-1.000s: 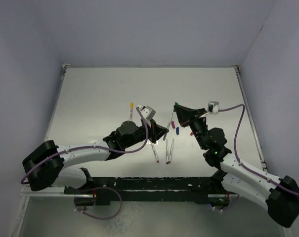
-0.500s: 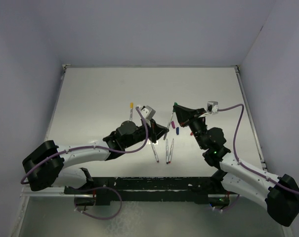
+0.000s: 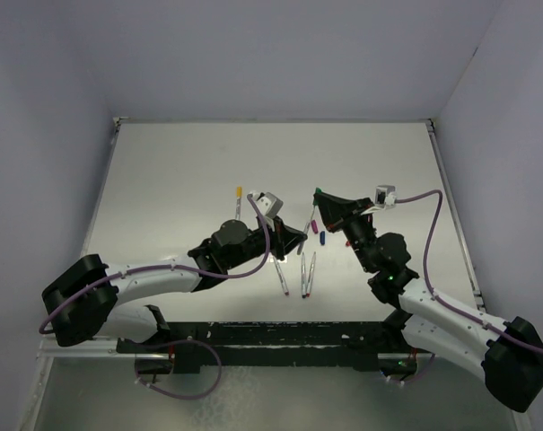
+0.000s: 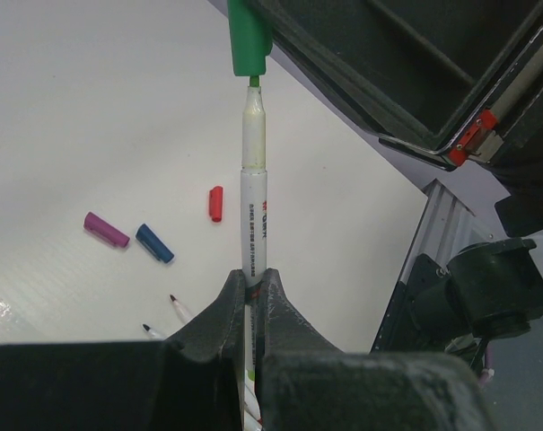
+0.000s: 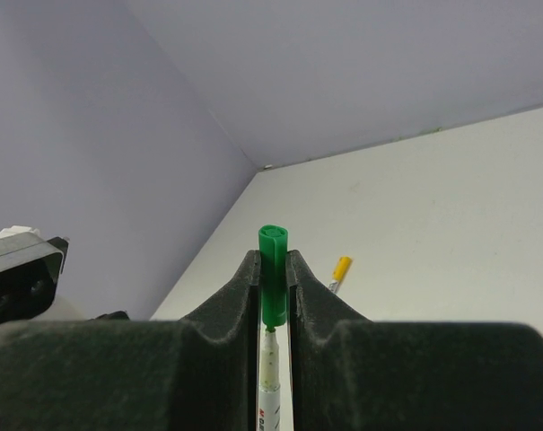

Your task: Insert the pens into the pen caps

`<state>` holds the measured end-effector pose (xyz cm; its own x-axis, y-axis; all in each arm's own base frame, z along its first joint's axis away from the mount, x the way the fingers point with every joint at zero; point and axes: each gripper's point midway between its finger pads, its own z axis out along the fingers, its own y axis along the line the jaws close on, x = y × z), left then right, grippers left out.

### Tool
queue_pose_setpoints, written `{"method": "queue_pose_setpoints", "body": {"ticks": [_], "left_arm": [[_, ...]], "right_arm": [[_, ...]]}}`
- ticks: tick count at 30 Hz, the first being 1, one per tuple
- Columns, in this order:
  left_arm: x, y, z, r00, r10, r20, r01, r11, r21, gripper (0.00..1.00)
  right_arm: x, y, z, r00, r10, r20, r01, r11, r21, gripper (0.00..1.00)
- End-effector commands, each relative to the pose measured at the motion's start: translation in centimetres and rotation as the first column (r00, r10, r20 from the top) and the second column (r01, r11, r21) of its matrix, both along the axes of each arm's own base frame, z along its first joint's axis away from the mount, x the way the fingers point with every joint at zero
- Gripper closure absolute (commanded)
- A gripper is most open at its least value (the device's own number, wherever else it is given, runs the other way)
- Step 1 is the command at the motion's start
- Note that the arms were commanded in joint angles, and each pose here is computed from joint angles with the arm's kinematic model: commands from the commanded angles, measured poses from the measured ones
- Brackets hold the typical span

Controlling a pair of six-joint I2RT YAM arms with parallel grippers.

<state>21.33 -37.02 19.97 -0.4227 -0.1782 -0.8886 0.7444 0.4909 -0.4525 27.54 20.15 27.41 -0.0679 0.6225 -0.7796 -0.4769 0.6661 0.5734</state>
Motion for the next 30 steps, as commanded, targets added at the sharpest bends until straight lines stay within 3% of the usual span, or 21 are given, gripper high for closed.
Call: {"method": "queue_pose_setpoints", "body": {"ticks": [1, 18, 30], "left_arm": [[0.5, -0.6, 3.1, 0.999, 0.011, 0.045, -0.007, 0.996, -0.090, 1.00], [1.5, -0.6, 6.1, 0.994, 0.062, 0.089, -0.047, 0.986, -0.162, 1.00], [1.8, -0.4, 10.4, 0.989, 0.073, 0.129, -0.031, 0.952, -0.303, 1.00]], "right_arm": [[-0.5, 0.0, 1.9, 0.999, 0.013, 0.051, -0.016, 0.999, 0.051, 1.00], [-1.0, 1.5, 0.4, 0.995, 0.098, 0.028, -0.099, 0.994, 0.045, 1.00], [-2.3, 4.0, -1.4, 0.967, 0.253, 0.008, -0.253, 0.967, 0.016, 1.00]]}}
